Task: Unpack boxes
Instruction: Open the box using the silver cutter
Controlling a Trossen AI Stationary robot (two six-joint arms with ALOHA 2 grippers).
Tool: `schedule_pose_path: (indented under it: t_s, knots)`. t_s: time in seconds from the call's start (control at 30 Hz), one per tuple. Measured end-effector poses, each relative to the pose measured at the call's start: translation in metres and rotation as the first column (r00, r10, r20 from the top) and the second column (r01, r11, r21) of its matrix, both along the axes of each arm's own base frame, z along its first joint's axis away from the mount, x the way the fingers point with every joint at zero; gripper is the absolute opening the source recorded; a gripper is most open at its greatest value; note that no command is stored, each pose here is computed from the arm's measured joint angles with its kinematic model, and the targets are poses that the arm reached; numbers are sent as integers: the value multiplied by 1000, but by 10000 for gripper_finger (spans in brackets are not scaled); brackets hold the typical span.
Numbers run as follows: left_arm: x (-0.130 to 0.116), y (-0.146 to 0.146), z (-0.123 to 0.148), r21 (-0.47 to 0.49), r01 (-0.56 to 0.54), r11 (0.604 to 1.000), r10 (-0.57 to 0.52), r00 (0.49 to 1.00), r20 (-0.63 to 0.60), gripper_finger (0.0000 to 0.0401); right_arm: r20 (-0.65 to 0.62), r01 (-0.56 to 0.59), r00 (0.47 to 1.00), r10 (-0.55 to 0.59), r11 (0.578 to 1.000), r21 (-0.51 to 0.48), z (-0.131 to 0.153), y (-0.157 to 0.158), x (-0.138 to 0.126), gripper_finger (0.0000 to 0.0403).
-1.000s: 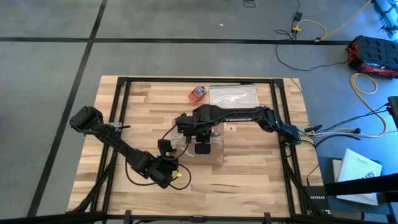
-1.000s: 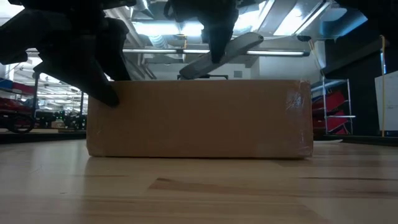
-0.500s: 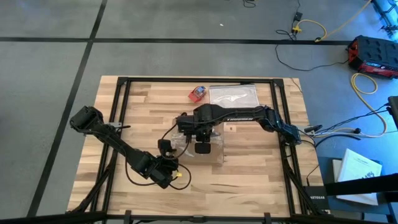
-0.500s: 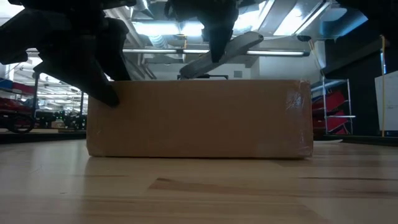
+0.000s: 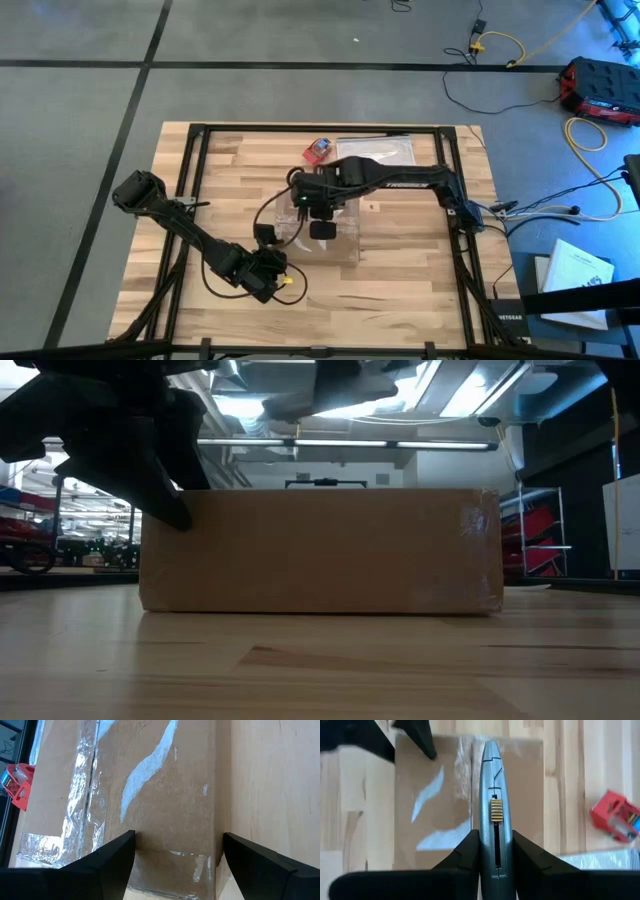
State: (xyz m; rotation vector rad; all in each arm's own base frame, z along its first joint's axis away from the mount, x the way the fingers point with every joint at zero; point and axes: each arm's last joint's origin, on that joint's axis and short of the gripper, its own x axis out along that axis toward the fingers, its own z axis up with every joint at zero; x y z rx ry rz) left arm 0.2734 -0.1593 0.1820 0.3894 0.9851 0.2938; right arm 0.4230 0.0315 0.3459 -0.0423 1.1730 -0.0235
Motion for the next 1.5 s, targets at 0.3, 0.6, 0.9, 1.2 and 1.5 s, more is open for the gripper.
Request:
schedule_pose_path:
  t_s: [0.3,0.6,0.9,1.2,1.5]
  knots:
    - [0,-1,0,3,6,1000,-6,1000,-3,279,126,18,992,-19,1000,9,-1,-1,-32,63]
    - [0,-1,0,-2,-1,1000,1,1000,1,279,62,49,996,-56,991,121,-18,0,-61,63]
    - [0,-1,0,-5,-6,1000,6,1000,4,279,-25,63,998,-60,992,111,-38,0,-50,63]
    - [-1,-1,0,-5,-6,1000,6,1000,3,279,-86,54,995,-44,992,111,-56,2,-41,63]
    - [-1,-1,0,-8,-8,1000,8,1000,6,279,-144,22,990,-8,996,91,-66,2,-40,63]
